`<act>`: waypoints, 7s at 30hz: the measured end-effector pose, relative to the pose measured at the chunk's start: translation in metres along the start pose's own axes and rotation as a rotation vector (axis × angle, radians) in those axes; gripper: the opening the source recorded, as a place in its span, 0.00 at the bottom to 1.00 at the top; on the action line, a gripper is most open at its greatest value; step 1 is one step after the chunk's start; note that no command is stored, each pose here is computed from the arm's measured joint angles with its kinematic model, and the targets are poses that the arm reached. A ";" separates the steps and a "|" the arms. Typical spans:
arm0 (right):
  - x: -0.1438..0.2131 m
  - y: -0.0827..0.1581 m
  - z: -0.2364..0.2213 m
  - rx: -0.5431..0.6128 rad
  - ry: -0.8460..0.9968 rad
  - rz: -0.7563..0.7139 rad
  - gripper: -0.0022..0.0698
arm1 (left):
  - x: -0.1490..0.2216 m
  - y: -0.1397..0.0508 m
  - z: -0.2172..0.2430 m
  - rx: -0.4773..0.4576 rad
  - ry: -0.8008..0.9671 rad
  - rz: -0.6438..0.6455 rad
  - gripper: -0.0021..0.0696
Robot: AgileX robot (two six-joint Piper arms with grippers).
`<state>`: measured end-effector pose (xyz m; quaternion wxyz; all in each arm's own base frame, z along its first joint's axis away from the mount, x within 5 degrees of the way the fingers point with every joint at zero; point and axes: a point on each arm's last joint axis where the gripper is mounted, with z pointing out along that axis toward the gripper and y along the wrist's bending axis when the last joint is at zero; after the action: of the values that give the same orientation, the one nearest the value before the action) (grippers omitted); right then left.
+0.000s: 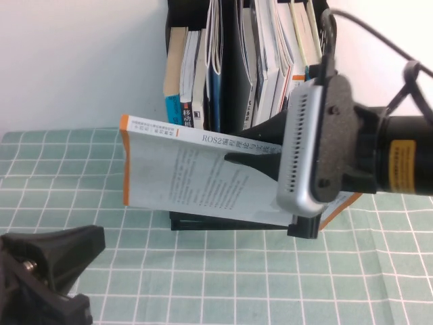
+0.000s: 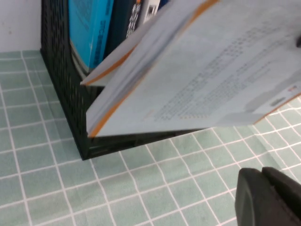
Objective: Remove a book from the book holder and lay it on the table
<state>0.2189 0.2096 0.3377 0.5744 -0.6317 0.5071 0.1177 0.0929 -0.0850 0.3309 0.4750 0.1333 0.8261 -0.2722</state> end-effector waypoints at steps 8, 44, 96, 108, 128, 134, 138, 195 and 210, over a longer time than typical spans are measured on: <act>0.029 0.005 0.029 -0.026 0.099 -0.015 0.20 | 0.006 0.002 0.004 -0.001 0.003 -0.003 0.03; 0.041 0.019 0.048 -0.142 0.081 0.028 0.20 | 0.005 0.001 0.004 0.007 -0.009 -0.003 0.03; 0.091 0.024 0.072 -0.082 0.312 -0.172 0.20 | 0.005 0.000 0.004 0.023 -0.015 -0.017 0.03; 0.092 0.017 0.072 -0.040 0.341 -0.185 0.20 | 0.004 0.000 0.004 0.024 -0.016 -0.017 0.03; 0.092 0.044 0.078 -0.203 0.238 0.108 0.20 | 0.004 0.000 0.004 0.020 -0.019 -0.008 0.03; 0.108 0.075 0.072 -0.310 0.270 0.177 0.20 | 0.004 0.000 0.004 0.020 -0.019 -0.008 0.03; 0.113 0.082 0.073 -0.339 0.278 0.193 0.20 | 0.003 -0.001 0.004 0.028 -0.028 -0.008 0.03; 0.018 0.057 -0.185 0.441 0.506 0.586 0.03 | -0.005 0.002 0.003 -0.009 -0.115 0.166 0.03; 0.082 0.156 -0.203 0.447 0.307 0.640 0.03 | -0.008 -0.001 0.003 0.013 -0.153 0.196 0.03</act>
<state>0.0472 0.0240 0.2468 0.5497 -0.3123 0.7705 0.0815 0.0988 -0.0868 0.3365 0.5602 0.1953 0.7687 -0.2391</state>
